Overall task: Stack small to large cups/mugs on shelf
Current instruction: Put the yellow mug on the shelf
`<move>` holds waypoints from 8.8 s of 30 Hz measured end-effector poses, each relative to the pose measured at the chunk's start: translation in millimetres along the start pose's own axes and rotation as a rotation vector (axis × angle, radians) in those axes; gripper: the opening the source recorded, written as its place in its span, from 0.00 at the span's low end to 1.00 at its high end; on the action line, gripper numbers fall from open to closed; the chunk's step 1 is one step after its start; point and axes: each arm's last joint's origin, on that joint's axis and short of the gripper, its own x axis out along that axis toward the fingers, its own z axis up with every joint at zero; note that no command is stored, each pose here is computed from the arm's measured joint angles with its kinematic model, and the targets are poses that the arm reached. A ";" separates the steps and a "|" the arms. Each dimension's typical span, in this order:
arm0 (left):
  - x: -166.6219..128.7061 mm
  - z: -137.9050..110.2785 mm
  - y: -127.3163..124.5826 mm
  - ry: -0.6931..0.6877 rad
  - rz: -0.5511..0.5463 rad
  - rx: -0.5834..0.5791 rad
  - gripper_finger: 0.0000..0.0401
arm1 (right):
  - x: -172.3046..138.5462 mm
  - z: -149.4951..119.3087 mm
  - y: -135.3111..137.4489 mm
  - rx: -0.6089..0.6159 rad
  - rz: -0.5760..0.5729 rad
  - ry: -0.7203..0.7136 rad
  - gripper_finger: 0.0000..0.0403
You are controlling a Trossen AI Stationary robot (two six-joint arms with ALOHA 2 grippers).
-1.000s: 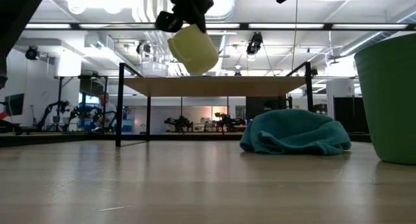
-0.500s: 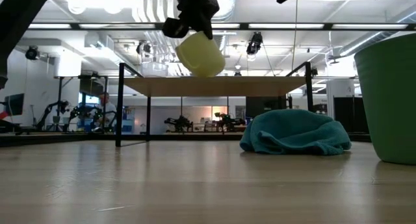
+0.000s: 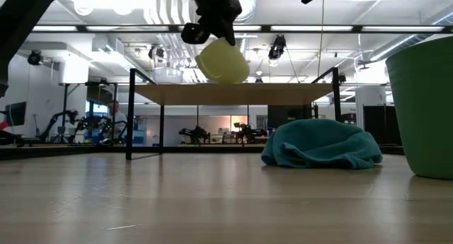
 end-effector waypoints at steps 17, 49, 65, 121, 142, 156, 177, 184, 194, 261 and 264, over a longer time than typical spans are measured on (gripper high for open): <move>-0.8 -1.9 1.1 0.032 -0.017 0.074 0.00 | 28.8 5.9 -8.6 -0.052 -0.044 0.057 0.34; -2.5 -2.8 0.2 0.049 -0.052 0.119 0.10 | 128.3 34.8 -31.2 -0.107 -0.030 0.101 0.34; -5.1 -1.1 -1.2 0.025 -0.070 0.129 0.10 | 125.3 39.7 -32.4 -0.075 -0.036 0.044 0.34; -58.0 -22.1 1.1 0.013 0.019 0.236 0.10 | 46.7 41.0 -49.7 -0.021 -0.011 -0.165 0.34; -42.9 -32.0 11.9 0.121 0.136 0.424 0.10 | 38.0 38.7 -46.7 -0.024 0.004 -0.176 0.34; -36.9 -30.5 14.4 0.132 0.185 0.487 0.10 | 38.1 38.7 -46.7 -0.025 0.004 -0.176 0.34; -19.1 -32.7 20.3 0.178 0.221 0.531 0.10 | 38.3 38.8 -46.7 -0.017 0.004 -0.176 0.34; -20.1 -32.4 19.2 0.172 0.210 0.524 0.10 | 38.3 38.9 -46.7 -0.021 0.004 -0.176 0.34; -23.8 -31.0 13.9 0.150 0.131 0.496 0.10 | 39.3 39.0 -46.6 -0.024 0.003 -0.174 0.34; -17.8 -34.7 3.4 0.083 0.232 0.470 0.10 | 99.4 16.4 -48.4 0.024 -0.029 -0.135 0.34; -17.3 -35.8 0.8 0.080 0.224 0.476 0.10 | 111.1 16.4 -49.6 0.033 -0.039 -0.112 0.34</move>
